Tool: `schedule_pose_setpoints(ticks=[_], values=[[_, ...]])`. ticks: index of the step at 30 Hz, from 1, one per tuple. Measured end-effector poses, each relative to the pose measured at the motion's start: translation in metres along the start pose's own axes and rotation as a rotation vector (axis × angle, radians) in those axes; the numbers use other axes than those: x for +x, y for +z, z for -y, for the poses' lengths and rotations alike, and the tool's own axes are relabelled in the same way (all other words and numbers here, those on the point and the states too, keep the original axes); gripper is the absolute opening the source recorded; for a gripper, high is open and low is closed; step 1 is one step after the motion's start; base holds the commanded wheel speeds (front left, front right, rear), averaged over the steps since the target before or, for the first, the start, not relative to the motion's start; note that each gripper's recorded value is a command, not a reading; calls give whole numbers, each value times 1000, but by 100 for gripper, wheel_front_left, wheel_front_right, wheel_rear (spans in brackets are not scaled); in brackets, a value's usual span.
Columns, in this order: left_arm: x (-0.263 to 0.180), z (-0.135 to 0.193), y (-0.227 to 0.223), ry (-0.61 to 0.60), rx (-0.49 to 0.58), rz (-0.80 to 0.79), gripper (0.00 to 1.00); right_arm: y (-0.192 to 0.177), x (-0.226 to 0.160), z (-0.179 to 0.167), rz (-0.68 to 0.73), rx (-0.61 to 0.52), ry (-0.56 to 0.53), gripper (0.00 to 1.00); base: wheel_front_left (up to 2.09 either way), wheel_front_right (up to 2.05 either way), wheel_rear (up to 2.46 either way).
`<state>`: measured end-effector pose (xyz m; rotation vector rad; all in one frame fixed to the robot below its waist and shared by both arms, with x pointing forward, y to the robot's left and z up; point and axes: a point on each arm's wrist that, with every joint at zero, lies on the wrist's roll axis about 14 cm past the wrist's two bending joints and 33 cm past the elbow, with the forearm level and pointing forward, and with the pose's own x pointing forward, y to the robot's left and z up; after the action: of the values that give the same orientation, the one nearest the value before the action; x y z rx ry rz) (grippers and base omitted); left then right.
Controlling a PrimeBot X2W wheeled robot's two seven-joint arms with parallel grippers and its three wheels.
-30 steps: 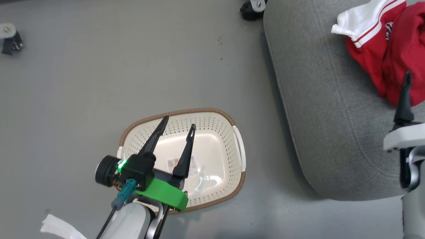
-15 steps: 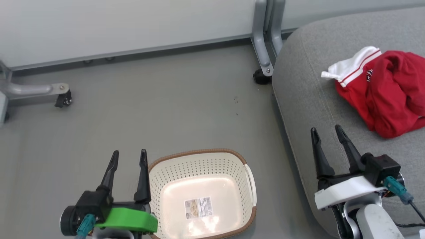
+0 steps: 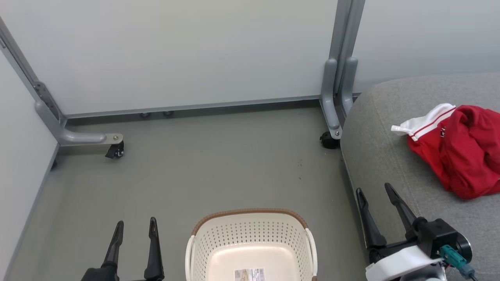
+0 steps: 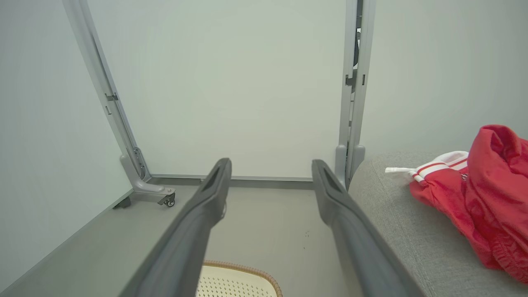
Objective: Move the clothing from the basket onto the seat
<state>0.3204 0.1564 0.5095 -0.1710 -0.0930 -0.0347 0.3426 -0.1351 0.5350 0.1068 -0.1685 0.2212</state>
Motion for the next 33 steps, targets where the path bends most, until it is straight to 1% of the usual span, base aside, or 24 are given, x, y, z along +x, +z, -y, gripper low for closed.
schedule_pose_setpoints(ticks=[9,19,20,25,33], values=[[-16,-7,13,17,9,46,100,1,-17,-13,1,-13,27,100,0,0,0],[-13,5,11,-33,26,38,100,2,-21,-9,4,-13,9,100,0,0,0],[-14,5,9,-32,26,31,0,0,-22,-9,-3,-11,9,0,0,0,0],[-17,2,-6,-21,11,-18,0,-18,-29,-8,-59,17,-4,0,0,0,0],[-16,-7,-16,25,-143,-71,0,-23,-29,4,-81,173,-66,0,0,0,0]])
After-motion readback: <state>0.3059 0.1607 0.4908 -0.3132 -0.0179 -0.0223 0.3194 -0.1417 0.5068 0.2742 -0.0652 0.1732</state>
